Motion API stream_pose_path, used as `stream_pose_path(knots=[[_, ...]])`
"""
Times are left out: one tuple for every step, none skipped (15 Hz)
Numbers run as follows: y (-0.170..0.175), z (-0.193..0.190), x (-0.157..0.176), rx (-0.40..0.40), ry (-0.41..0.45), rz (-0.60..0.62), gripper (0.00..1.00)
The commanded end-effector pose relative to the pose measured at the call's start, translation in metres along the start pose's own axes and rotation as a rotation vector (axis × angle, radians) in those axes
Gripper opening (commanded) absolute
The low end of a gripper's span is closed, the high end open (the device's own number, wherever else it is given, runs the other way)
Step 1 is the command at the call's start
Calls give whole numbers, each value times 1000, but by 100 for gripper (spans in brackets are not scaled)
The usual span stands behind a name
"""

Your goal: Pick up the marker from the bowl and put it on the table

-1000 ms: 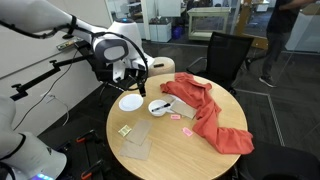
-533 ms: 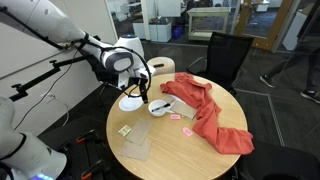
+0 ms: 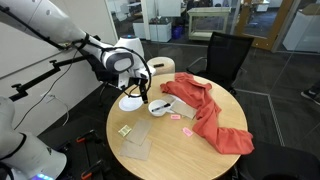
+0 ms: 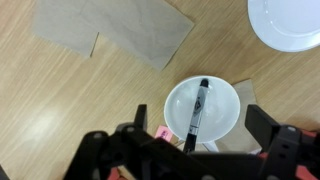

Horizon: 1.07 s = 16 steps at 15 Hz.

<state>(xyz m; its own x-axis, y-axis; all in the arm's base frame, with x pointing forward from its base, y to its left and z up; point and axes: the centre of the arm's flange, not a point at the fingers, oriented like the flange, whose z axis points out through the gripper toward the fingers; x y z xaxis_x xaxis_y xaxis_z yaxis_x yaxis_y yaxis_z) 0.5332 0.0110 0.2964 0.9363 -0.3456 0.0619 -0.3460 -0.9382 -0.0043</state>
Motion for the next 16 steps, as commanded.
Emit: stream_pose_path(knots=[[-7,12,6,-19,12,21,100],[-9,17,7,-23,8,19,100],[-12,22,9,-38,13,25,100],[-16,28,12,-45,17,33,100],[-19,34,15,-50,25,41,100],[-21,40,18,-54,37,52,100],[-23,46,20,-50,50,57,100],[-25,51,23,-50,66,66,100],[-26,56,25,-48,79,70,100],[-26,61,28,-45,92,73,100],[-26,65,30,-43,103,75,100],[-25,68,32,-44,111,78,100],[-24,72,34,-41,118,77,100],[-22,74,37,-40,122,79,100],[-21,77,39,-40,128,80,100],[-20,79,41,-41,132,82,100]])
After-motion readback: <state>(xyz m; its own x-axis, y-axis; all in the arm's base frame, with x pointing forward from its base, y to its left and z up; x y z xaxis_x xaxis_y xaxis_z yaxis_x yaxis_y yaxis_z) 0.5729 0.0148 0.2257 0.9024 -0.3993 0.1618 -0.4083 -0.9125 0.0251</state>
